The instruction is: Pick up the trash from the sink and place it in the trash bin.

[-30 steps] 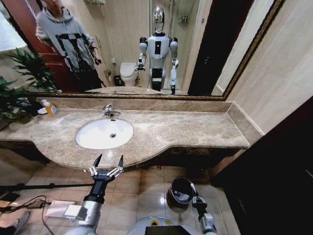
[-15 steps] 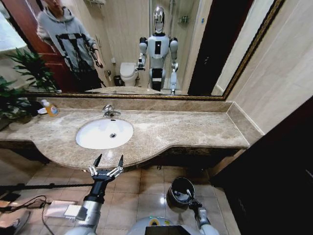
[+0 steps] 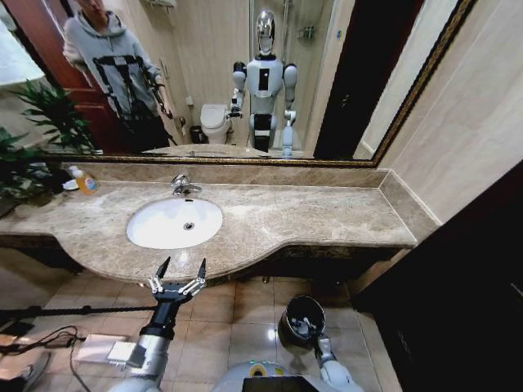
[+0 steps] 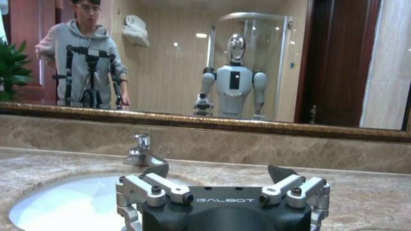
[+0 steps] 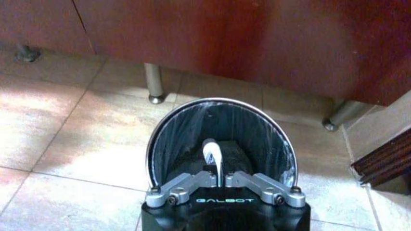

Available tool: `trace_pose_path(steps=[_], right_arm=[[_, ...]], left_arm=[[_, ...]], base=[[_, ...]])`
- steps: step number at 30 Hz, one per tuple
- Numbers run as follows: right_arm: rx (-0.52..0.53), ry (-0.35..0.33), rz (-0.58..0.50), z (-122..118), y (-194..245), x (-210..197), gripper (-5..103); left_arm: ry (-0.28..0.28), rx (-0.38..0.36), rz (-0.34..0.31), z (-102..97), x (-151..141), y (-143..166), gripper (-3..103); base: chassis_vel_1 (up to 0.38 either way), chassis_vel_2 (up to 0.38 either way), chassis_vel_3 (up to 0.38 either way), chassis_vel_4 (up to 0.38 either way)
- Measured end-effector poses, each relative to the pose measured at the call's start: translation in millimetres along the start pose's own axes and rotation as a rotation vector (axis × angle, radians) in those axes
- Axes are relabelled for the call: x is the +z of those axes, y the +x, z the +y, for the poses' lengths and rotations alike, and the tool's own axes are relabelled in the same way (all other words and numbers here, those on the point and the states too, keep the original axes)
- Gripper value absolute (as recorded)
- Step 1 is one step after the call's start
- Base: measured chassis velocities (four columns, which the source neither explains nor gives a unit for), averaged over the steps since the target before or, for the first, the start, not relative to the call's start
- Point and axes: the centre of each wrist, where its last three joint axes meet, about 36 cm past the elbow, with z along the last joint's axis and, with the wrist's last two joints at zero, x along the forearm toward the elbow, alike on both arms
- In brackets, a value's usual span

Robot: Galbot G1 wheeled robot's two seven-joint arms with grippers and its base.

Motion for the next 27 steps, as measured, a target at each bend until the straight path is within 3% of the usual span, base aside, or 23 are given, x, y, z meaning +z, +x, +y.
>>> trace_pose_path(steps=[14, 15, 17, 18, 19, 20, 23, 24, 25, 26, 27], right_arm=[[0.013, 0.011, 0.018, 4.6, -19.4, -6.8, 2], [0.012, 0.013, 0.017, 4.5, -20.0, -7.8, 13], [0.011, 0.014, 0.017, 4.6, -20.0, -8.1, 13], [0.01, 0.015, 0.018, 4.6, -20.1, -8.2, 23], [0.01, 0.016, 0.017, 4.6, -20.2, -8.6, 23], [0.009, 0.02, 0.015, 4.7, -20.1, -9.0, 34], [0.007, 0.025, 0.01, 5.6, -19.0, -9.3, 34], [0.006, 0.026, 0.008, 6.0, -18.4, -9.2, 45], [0.004, 0.031, 0.002, 6.8, -16.7, -9.2, 45], [0.003, 0.033, -0.001, 7.1, -15.7, -9.2, 56], [0.002, 0.035, -0.004, 7.1, -14.8, -9.2, 56]], left_arm=[[0.0, 0.0, 0.0, 0.0, 0.0, 0.0, 100], [0.0, 0.0, 0.0, 0.0, 0.0, 0.0, 100], [0.0, 0.0, 0.0, 0.0, 0.0, 0.0, 100], [0.0, 0.0, 0.0, 0.0, 0.0, 0.0, 100], [0.0, 0.0, 0.0, 0.0, 0.0, 0.0, 100], [0.0, 0.0, 0.0, 0.0, 0.0, 0.0, 100], [0.0, 0.0, 0.0, 0.0, 0.0, 0.0, 100], [0.0, 0.0, 0.0, 0.0, 0.0, 0.0, 100], [0.0, 0.0, 0.0, 0.0, 0.0, 0.0, 100], [0.0, 0.0, 0.0, 0.0, 0.0, 0.0, 100], [0.0, 0.0, 0.0, 0.0, 0.0, 0.0, 100]], base=[[0.0, 0.0, 0.0, 0.0], [0.0, 0.0, 0.0, 0.0], [0.0, 0.0, 0.0, 0.0], [0.0, 0.0, 0.0, 0.0], [0.0, 0.0, 0.0, 0.0], [0.0, 0.0, 0.0, 0.0], [0.0, 0.0, 0.0, 0.0], [0.0, 0.0, 0.0, 0.0], [0.0, 0.0, 0.0, 0.0], [0.0, 0.0, 0.0, 0.0], [0.0, 0.0, 0.0, 0.0]])
